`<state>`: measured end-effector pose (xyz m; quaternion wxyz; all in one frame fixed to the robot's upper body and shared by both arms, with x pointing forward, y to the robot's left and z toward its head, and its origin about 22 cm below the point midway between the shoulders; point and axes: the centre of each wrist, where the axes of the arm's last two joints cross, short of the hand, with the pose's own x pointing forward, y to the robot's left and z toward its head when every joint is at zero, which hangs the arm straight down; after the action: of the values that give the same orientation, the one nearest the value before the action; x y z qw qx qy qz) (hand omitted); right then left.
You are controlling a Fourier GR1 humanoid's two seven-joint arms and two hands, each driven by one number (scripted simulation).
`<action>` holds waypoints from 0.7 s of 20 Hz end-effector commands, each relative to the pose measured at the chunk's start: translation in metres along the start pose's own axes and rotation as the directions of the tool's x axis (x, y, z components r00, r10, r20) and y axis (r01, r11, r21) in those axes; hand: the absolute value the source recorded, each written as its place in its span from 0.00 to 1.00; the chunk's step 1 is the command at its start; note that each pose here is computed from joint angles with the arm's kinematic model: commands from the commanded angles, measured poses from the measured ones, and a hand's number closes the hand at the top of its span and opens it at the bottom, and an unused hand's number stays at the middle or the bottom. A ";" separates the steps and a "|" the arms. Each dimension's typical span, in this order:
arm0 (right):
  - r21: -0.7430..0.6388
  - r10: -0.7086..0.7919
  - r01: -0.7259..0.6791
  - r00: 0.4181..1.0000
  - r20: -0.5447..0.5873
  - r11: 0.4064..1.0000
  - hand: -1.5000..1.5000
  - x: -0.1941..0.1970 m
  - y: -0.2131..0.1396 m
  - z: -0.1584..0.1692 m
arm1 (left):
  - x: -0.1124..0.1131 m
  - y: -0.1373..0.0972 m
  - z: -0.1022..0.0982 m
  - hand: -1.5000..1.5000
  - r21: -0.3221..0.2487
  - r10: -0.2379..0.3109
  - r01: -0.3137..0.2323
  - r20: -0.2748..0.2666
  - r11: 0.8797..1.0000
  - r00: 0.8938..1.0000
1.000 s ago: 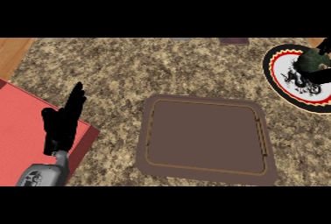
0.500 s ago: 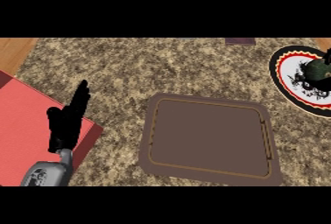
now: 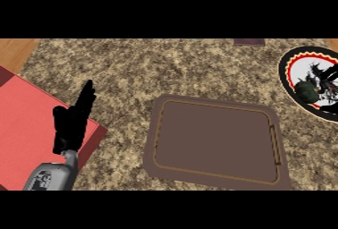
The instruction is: Pick the squash from the tray and place it in the plate
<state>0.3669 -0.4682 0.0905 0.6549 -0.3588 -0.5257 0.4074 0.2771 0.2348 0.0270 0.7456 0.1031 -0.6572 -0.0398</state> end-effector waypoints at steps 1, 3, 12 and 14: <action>0.082 -0.017 0.012 0.998 0.057 0.997 0.00 -0.005 -0.005 0.003 | -0.022 0.002 -0.003 0.50 -0.026 0.008 -0.011 -0.121 1.000 0.993; 0.056 -0.091 0.084 0.985 0.144 0.995 0.00 -0.003 -0.001 0.001 | -0.032 -0.010 0.006 0.50 -0.018 -0.002 0.000 -0.112 1.000 0.994; -0.050 -0.607 0.666 0.706 0.366 0.744 0.00 -0.032 -0.036 0.026 | -0.019 0.009 0.008 0.50 0.009 0.032 -0.031 -0.103 0.999 0.994; -0.026 -0.658 0.713 0.659 0.364 0.700 0.00 -0.034 -0.030 0.026 | -0.026 0.007 0.008 0.50 0.009 0.011 -0.010 -0.104 1.000 0.995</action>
<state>0.3530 -0.4980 0.1089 0.6379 -0.1684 -0.7220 0.2084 0.2746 0.2442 0.0249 0.7492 0.1098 -0.6525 -0.0304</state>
